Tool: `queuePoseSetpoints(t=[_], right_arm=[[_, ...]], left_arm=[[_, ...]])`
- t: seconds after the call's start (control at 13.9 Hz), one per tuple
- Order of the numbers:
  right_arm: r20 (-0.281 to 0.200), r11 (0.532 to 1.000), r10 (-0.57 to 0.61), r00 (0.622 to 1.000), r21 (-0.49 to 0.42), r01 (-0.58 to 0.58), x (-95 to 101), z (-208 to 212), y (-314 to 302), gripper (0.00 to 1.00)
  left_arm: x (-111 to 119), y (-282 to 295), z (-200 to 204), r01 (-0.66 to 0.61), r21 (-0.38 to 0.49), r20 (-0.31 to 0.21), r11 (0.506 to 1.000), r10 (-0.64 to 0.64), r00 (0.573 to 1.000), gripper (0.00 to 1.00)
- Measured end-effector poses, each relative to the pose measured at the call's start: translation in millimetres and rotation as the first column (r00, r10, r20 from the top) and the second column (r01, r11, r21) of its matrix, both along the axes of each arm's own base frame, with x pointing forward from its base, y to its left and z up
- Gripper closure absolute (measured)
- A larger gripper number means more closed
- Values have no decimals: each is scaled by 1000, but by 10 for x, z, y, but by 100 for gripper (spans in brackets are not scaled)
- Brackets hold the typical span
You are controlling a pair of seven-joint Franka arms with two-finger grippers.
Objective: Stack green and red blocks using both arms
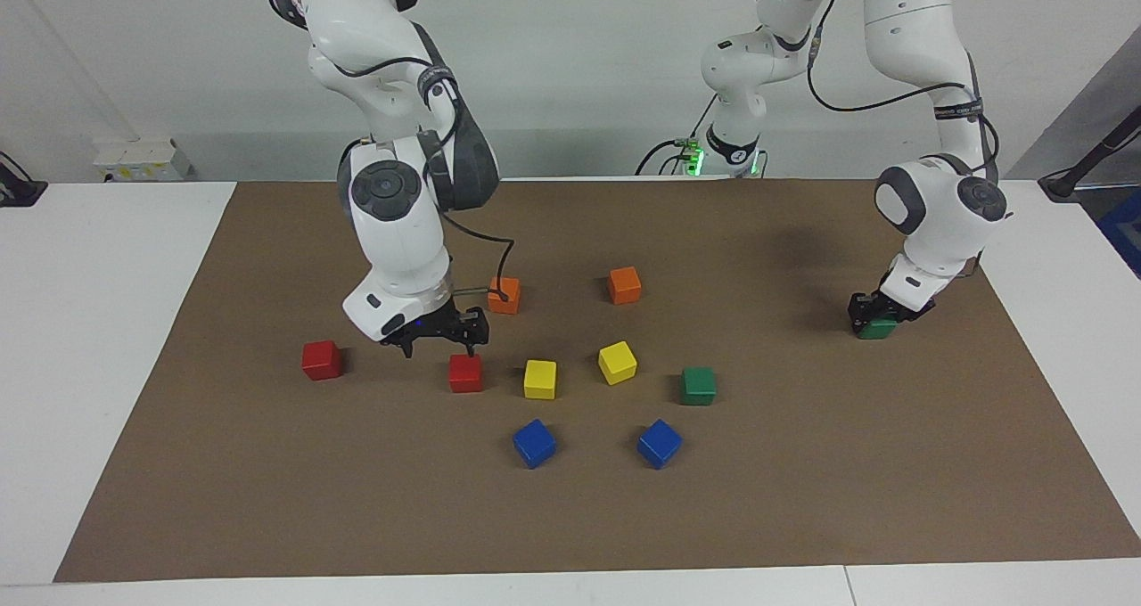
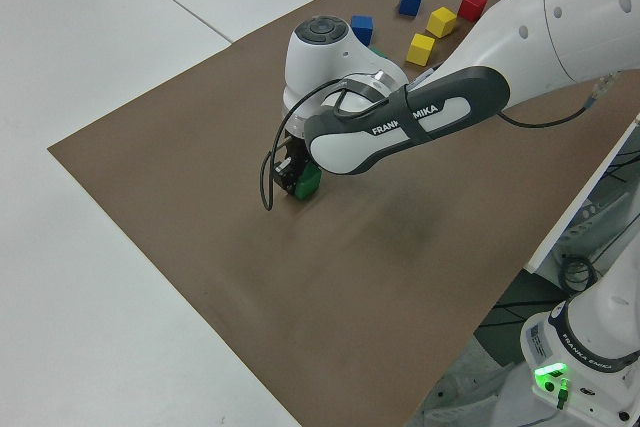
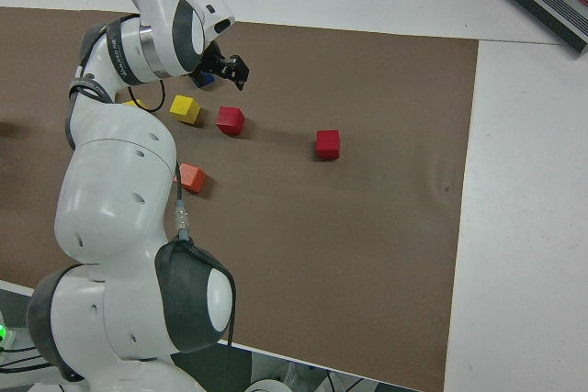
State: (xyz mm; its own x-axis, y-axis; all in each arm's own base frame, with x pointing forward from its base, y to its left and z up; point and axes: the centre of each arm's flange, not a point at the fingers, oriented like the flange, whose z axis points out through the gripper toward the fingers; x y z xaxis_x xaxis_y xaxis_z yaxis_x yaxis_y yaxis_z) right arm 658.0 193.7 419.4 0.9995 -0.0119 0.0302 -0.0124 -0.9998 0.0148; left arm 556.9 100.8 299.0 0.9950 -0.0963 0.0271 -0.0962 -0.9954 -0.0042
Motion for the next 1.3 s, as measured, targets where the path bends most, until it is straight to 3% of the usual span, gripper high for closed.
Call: queuePoseSetpoints(t=[0.29,0.5,0.72,1.01,1.3], right_arm=[[20,1000,-9,1000,8,9,7,-164,93,0],[40,1000,-16,999,16,16,-8,-347,90,0],[46,1000,-15,999,18,15,-62,-583,74,0],[57,1000,-16,998,23,14,-104,-736,62,0],[56,1000,-15,998,23,14,-161,-880,49,0]], left_arm=[[271,-102,460,32,-6,-28,999,-33,999,1],[510,-447,941,81,-21,-40,997,-82,996,0],[685,-1309,1216,47,-58,-21,997,-48,999,0],[677,-2479,1083,4,-94,-9,996,-5,1000,0],[784,-3142,793,-12,-107,-1,994,12,1000,0]])
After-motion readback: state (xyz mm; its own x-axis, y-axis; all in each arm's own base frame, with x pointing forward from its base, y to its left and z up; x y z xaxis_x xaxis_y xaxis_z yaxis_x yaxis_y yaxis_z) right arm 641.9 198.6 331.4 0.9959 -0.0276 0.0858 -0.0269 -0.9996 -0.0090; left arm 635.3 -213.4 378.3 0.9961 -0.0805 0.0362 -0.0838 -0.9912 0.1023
